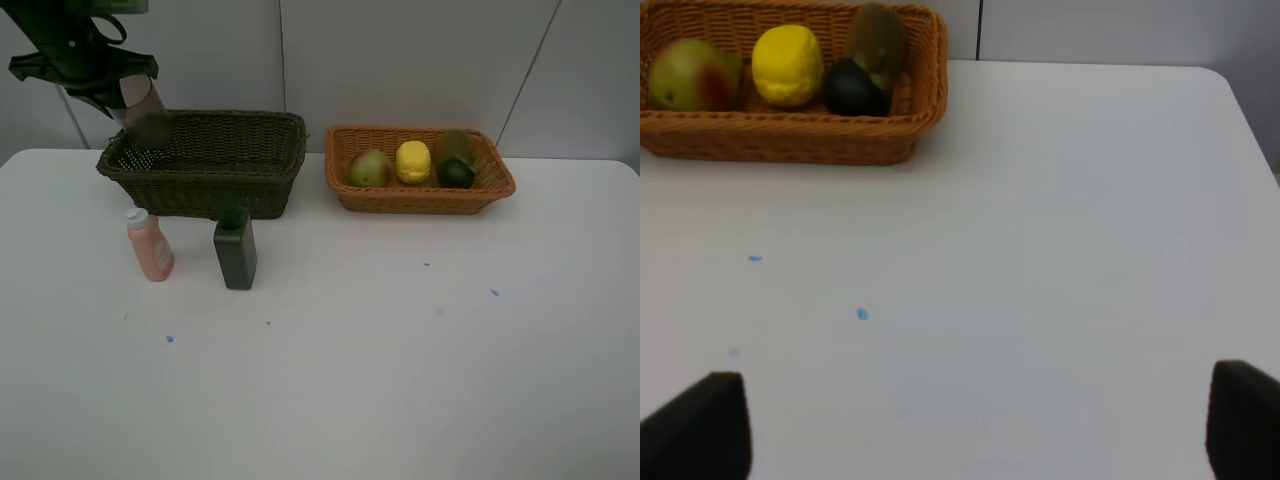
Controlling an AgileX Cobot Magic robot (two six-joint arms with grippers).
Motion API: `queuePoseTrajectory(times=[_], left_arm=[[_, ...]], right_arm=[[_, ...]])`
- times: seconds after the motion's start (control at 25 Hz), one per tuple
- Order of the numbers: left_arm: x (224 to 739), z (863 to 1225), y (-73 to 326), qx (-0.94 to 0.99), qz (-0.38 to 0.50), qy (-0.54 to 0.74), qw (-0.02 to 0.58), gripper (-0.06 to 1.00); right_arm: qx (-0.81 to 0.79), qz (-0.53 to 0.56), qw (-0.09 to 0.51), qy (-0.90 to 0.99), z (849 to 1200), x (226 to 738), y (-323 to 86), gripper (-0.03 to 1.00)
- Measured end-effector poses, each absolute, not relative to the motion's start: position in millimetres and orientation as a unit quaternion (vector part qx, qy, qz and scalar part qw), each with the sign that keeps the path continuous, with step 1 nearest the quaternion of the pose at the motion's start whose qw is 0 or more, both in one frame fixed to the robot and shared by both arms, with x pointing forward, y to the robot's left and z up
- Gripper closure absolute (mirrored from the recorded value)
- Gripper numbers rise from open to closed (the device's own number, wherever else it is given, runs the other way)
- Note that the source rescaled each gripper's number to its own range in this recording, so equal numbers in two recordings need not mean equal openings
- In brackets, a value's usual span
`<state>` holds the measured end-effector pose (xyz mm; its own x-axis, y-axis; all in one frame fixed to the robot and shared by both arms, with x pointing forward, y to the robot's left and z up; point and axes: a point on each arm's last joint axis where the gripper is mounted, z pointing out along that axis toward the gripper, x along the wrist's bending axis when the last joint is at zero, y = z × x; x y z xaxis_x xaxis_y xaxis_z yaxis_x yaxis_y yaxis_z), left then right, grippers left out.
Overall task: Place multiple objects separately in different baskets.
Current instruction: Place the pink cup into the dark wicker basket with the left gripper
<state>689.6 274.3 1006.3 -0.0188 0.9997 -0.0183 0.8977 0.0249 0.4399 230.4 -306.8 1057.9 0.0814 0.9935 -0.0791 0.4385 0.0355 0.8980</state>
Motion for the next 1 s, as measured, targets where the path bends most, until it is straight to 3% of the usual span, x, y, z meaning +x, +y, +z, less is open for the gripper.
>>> queuePoseTrajectory(times=[0.56,1.0], left_arm=[[711,937,280,0.681,0.133,0.704,0.154,0.94],[716,915,275,0.681,0.109,0.705,0.167,0.94]], right_arm=[[0.608,0.336,0.414,0.589,1058,230,-307,-0.02],[0.608,0.336,0.414,0.589,1058,230,-307,-0.02]])
